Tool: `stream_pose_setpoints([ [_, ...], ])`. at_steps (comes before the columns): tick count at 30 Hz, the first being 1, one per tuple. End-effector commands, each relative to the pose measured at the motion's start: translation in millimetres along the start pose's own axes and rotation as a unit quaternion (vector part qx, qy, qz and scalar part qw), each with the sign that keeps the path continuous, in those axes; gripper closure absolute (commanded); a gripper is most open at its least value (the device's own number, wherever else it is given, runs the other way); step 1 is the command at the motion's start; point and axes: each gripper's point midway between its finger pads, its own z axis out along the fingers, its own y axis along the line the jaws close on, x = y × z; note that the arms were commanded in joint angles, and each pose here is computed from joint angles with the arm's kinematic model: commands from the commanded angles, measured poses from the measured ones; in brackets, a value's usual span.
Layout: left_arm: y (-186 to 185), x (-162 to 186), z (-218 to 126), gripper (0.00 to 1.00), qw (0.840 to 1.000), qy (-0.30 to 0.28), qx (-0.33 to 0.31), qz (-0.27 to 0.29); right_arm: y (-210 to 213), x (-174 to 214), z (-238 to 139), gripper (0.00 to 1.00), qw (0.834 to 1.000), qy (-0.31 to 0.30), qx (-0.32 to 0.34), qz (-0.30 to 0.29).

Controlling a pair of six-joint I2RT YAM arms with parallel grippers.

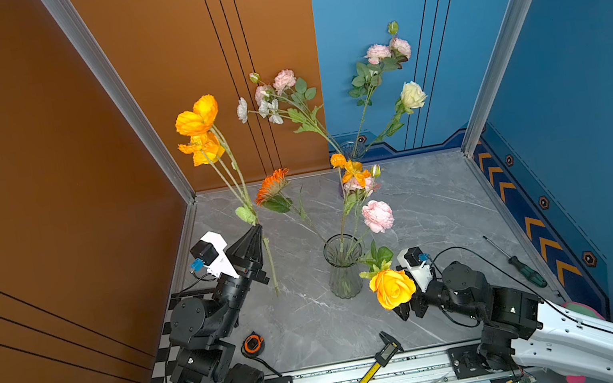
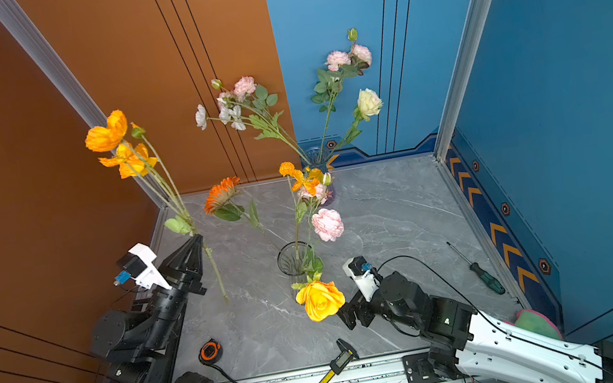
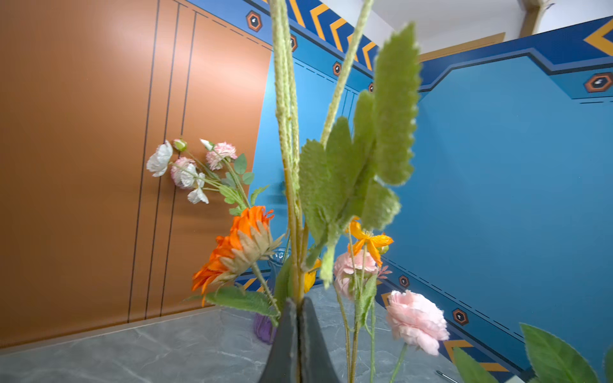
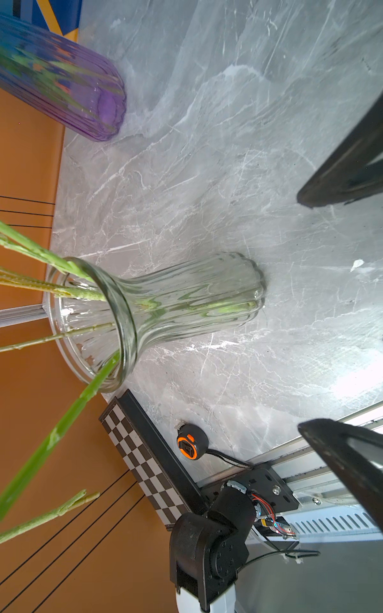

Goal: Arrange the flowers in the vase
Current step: 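Lift the orange poppies upright and carry them over the clear vase, then lower the poppy stems into the clear vase with the left gripper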

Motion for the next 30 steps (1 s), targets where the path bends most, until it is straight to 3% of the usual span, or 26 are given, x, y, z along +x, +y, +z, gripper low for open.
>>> stream_pose_setpoints([
  [1, -30.2, -39.2, 2.0, 1.00, 0.993, -0.098, 0.061, 0.036, 3.8, -19.9, -4.9, 0.00, 1.000, -0.025, 0.002, 0.004],
  [13, -105.5, -16.6, 41.3, 1.00, 0.971, -0.164, 0.162, 0.070, 0.5, -19.9, -6.0, 0.00, 1.000, -0.020, 0.015, -0.008],
  [21, -102.5, -2.9, 57.2, 1.00, 0.964, -0.220, 0.144, 0.029, -1.8, -18.5, -2.4, 0.00, 1.000, -0.012, 0.021, -0.011],
  [30, -109.9, 24.5, 75.4, 1.00, 0.972, -0.187, 0.143, 0.017, -3.2, -17.4, 1.0, 0.00, 1.000, -0.007, 0.023, -0.014],
])
